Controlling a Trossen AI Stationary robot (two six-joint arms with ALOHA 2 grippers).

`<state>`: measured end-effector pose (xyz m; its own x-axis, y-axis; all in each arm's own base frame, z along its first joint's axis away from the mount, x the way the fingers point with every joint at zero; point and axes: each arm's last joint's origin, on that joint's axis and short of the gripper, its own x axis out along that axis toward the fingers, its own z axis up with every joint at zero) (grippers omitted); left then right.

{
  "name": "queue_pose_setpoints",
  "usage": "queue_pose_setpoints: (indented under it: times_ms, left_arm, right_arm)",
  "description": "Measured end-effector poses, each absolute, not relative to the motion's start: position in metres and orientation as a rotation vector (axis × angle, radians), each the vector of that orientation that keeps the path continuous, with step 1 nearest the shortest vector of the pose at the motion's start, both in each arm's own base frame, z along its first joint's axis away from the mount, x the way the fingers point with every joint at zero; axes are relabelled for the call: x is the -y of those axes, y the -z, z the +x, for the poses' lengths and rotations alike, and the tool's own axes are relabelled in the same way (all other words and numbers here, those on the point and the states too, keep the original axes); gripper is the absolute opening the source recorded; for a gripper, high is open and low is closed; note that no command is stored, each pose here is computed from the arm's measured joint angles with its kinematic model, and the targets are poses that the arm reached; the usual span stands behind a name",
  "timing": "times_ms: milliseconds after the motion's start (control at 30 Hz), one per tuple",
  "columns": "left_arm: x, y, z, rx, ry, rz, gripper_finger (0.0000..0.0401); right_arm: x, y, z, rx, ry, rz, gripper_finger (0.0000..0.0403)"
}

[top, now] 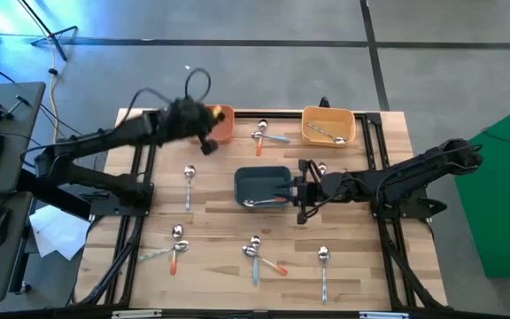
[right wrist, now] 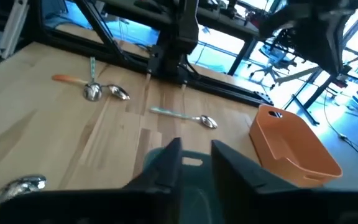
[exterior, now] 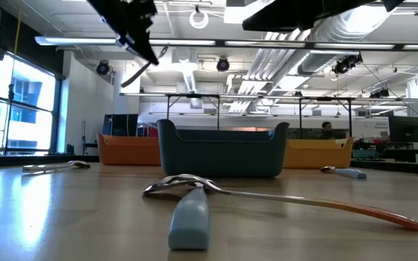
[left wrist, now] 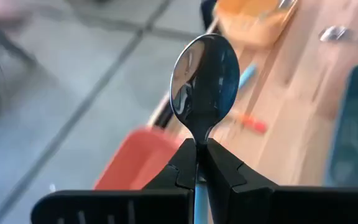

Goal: Sort silverware by color (type)
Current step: Put the blue spoon into the orange bin

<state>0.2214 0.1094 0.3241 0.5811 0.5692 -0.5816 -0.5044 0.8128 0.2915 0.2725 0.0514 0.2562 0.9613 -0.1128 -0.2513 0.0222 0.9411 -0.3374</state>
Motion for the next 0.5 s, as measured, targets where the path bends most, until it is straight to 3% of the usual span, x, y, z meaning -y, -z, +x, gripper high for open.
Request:
queue_pose_setpoints:
  times_ms: [133,267,500]
  left_arm:
    - [-0.153,-0.321,0.215,-0.825,-0.643,0.01,0.0001]
    - [-0.187,-0.304,0.216,-0.945,-0.687,-0.019,0.0001]
    - [-0.231,-0.246,0.227,-1.16,-0.66,-0.037,0.0001]
  right_arm:
    - [-0.052,-0.255,0.272,-0.287,0.067,-0.345,0.0006]
    - [-0.052,-0.255,0.272,-0.287,0.065,-0.346,0.0017]
    - [-0.052,-0.255,0.272,-0.287,0.057,-0.371,0.0002]
